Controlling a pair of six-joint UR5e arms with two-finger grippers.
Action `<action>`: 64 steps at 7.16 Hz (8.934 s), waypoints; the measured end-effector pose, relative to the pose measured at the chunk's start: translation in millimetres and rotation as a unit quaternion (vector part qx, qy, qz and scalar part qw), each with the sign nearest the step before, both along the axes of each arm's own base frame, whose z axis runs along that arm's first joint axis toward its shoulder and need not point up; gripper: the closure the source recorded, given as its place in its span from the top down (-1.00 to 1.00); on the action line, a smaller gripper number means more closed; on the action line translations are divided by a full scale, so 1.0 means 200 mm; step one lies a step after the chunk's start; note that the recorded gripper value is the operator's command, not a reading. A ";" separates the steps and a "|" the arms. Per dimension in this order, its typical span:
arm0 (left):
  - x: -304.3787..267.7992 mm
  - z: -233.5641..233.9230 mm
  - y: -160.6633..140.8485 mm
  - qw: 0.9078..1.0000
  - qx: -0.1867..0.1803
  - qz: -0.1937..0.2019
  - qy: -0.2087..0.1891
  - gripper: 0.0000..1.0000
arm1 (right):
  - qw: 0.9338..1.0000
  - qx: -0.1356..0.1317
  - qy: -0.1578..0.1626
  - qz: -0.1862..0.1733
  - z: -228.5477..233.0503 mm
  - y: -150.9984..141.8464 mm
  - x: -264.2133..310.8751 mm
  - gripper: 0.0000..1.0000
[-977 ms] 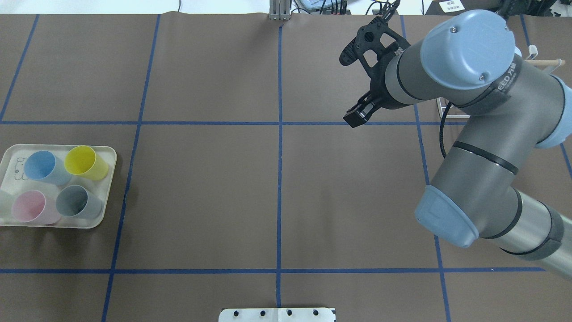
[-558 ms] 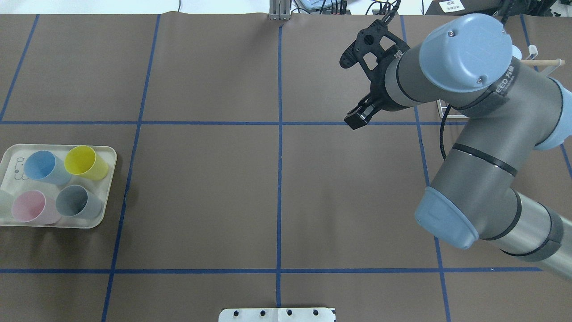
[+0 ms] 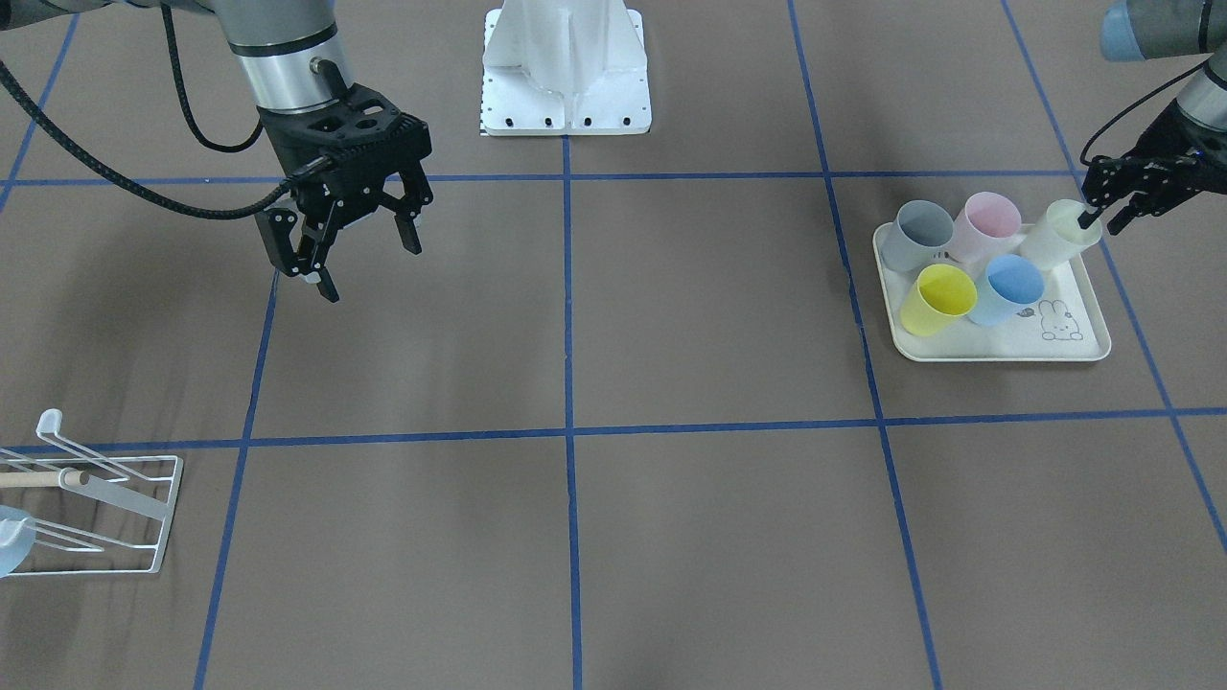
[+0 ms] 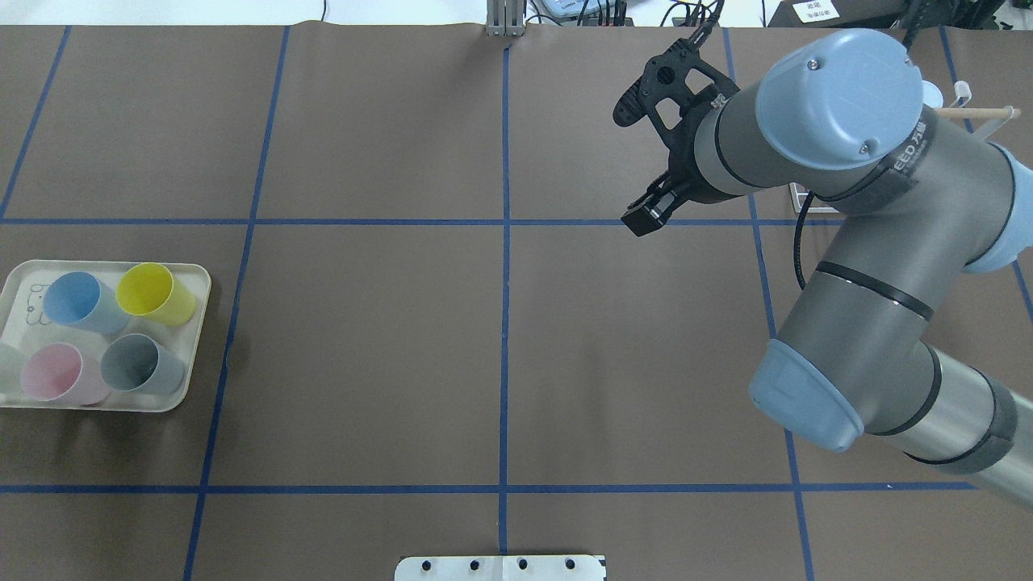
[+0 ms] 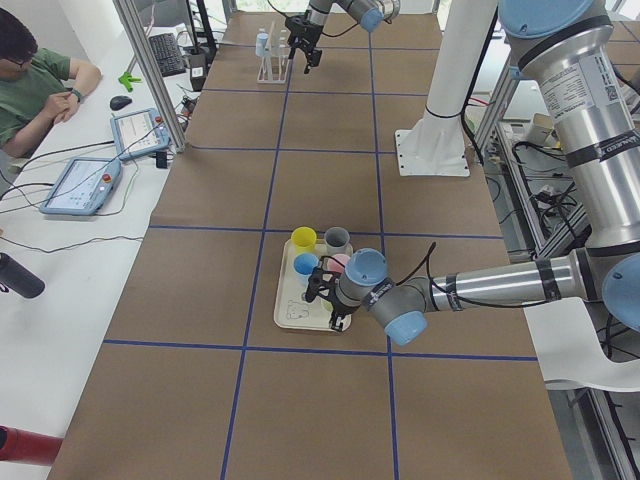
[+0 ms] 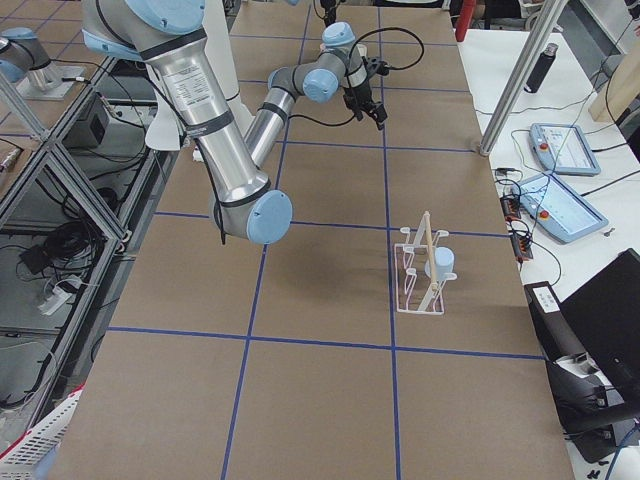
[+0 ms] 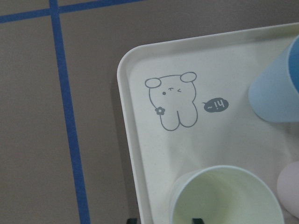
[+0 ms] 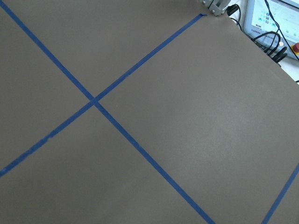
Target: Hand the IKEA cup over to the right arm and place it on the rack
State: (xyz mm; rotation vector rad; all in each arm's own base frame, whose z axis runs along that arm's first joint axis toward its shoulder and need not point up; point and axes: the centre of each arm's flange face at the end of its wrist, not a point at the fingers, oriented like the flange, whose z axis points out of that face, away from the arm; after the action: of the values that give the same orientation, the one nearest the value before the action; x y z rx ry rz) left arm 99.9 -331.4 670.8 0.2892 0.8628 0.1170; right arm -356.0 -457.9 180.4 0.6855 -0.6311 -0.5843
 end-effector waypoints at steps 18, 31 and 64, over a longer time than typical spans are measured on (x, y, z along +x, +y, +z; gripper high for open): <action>-0.10 -1.89 -0.72 0.918 -0.200 -0.100 0.329 -1.00 | 0.955 0.191 -0.225 -0.039 0.00 0.06 -0.51 0.92; 0.73 -2.51 -0.66 0.892 -0.232 -0.043 0.385 -1.00 | 0.886 0.342 -0.307 -0.057 -0.33 0.29 -0.53 0.88; 0.43 -1.75 -0.68 0.953 -0.097 -0.068 0.277 1.00 | 0.950 0.296 -0.091 -0.034 -0.28 -0.04 -0.23 -0.10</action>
State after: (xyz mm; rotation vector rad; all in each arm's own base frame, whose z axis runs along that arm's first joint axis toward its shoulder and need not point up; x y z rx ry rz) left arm 185.7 -467.2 321.7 0.1964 1.3989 -0.1875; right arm -402.8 -466.2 123.7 1.2965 -0.6556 -0.7910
